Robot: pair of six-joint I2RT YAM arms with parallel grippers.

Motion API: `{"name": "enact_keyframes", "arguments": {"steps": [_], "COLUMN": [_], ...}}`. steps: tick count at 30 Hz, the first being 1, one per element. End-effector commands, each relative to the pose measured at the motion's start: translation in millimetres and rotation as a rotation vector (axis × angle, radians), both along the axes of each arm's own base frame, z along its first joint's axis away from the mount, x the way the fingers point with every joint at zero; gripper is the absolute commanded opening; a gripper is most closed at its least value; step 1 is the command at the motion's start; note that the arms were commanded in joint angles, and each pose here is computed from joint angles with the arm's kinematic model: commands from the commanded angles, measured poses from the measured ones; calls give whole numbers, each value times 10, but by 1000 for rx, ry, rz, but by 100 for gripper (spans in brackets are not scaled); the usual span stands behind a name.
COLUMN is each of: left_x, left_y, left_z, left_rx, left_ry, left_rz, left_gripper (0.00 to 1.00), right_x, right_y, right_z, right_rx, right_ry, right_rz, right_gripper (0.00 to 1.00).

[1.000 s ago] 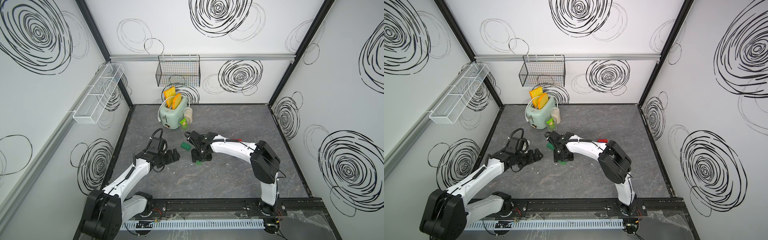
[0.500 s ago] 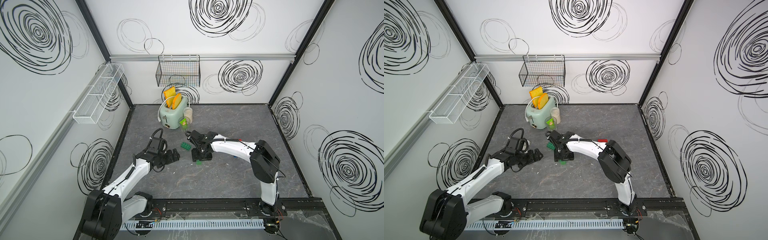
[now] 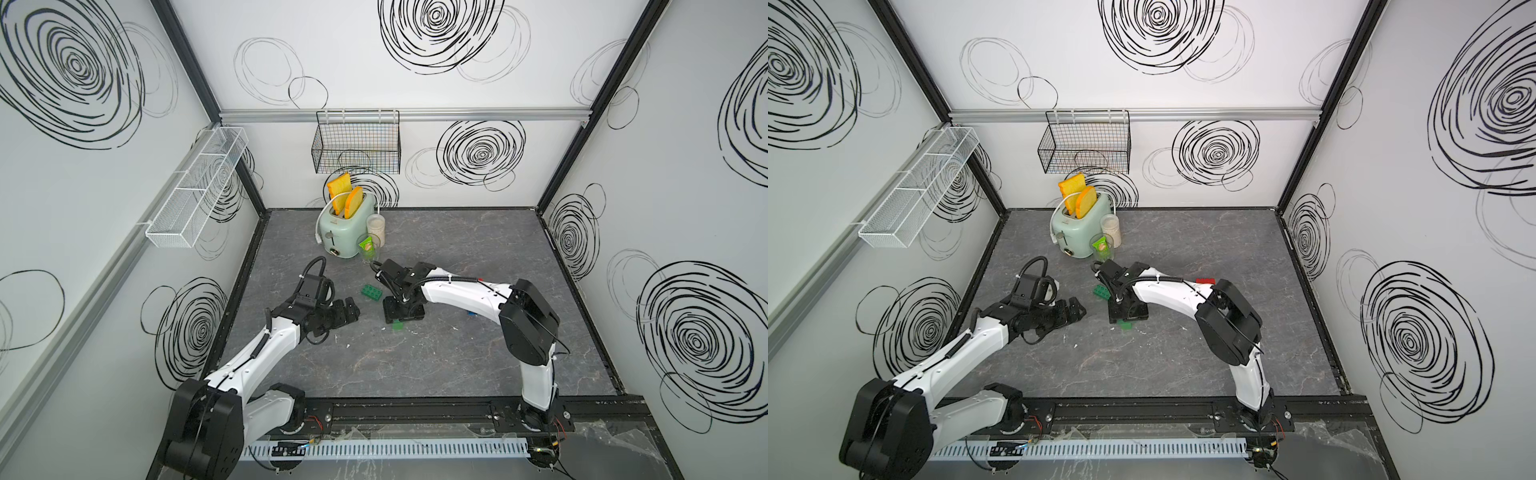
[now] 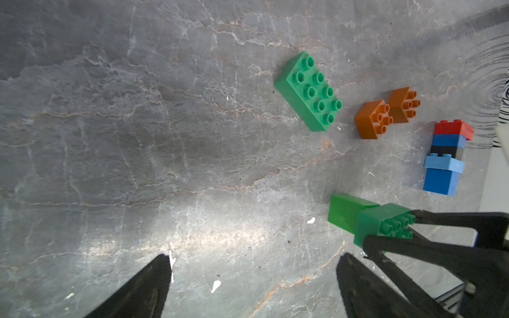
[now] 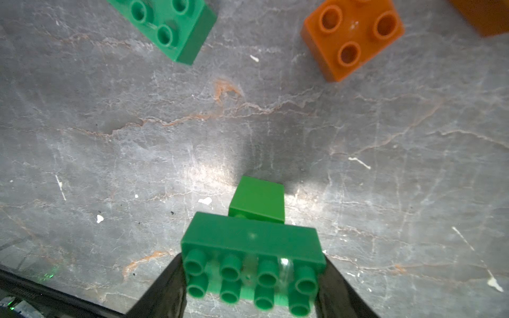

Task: Assemble the letter f with lego
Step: Assemble the lego brick with the lego brick.

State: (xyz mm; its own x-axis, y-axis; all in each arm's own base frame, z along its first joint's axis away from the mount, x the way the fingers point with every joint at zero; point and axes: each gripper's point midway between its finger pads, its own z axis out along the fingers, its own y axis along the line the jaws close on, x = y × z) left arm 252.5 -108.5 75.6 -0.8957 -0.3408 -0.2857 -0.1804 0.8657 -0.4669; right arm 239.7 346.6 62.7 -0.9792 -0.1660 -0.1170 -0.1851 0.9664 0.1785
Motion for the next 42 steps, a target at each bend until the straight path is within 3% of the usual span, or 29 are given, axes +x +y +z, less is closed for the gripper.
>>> {"name": "enact_keyframes", "arguments": {"steps": [1,42], "left_x": [69,62], "left_y": [40,20], "left_z": [26,53], "left_rx": [4,3], "left_ry": [-30,-41], "left_rz": [22,16], "left_gripper": [98,98], "right_x": [-68,-278], "right_y": [-105,-336], "right_z": [-270,-608], "right_rx": [-74,-228], "right_ry": [58,186], "right_rz": [-3,-25], "right_gripper": [55,55]}}
